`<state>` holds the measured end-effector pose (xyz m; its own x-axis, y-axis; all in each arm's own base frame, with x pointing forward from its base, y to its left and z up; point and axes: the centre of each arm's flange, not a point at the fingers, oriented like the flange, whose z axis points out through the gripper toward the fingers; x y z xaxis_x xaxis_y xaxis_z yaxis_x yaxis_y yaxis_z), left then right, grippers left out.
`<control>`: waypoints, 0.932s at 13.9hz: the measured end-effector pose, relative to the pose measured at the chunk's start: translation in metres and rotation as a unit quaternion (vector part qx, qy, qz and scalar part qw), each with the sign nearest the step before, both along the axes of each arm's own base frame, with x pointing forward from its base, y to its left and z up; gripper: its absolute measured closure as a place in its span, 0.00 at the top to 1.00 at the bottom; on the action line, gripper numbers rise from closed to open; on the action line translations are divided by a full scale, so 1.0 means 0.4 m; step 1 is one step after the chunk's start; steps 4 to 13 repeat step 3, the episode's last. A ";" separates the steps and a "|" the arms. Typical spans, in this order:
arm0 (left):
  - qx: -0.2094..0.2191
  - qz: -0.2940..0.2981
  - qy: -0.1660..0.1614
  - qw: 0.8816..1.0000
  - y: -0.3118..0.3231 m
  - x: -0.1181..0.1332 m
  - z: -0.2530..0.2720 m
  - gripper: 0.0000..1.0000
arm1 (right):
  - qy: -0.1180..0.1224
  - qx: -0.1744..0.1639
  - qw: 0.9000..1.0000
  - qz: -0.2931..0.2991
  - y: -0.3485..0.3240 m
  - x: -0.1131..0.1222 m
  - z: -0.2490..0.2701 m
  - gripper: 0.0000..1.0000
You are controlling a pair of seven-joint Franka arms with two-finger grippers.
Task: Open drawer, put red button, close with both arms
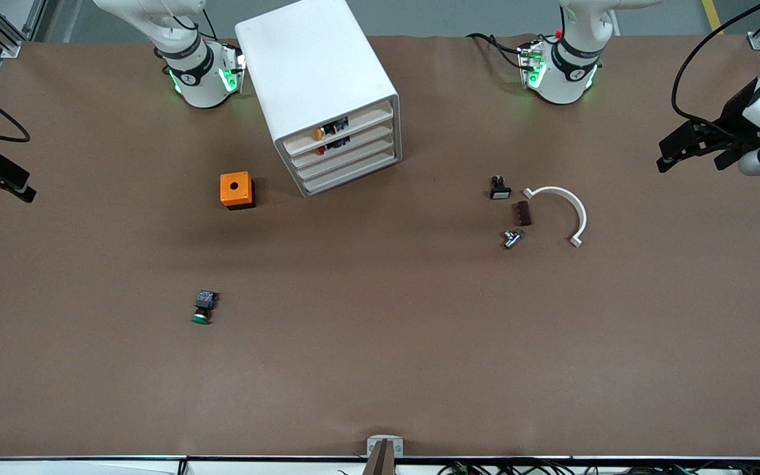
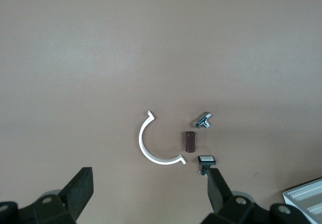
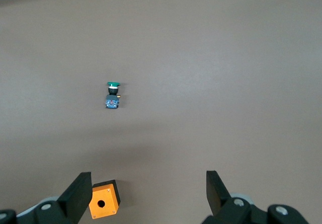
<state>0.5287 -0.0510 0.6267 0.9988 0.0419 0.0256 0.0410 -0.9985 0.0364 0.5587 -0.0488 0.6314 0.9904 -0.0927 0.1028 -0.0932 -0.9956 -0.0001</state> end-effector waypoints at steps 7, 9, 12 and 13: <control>0.000 0.000 -0.003 1.000 0.000 0.003 0.008 1.00 | -0.002 0.000 1.000 0.000 0.000 0.000 0.006 1.00; 0.000 0.000 -0.003 1.000 0.000 0.003 0.008 1.00 | -0.002 0.000 1.000 0.000 0.000 0.000 0.006 1.00; 0.000 0.000 -0.003 1.000 0.000 0.003 0.008 1.00 | -0.002 0.000 1.000 0.000 0.000 0.000 0.006 1.00; 0.000 0.000 -0.003 1.000 0.000 0.003 0.008 1.00 | -0.002 0.000 1.000 0.000 0.000 0.000 0.006 1.00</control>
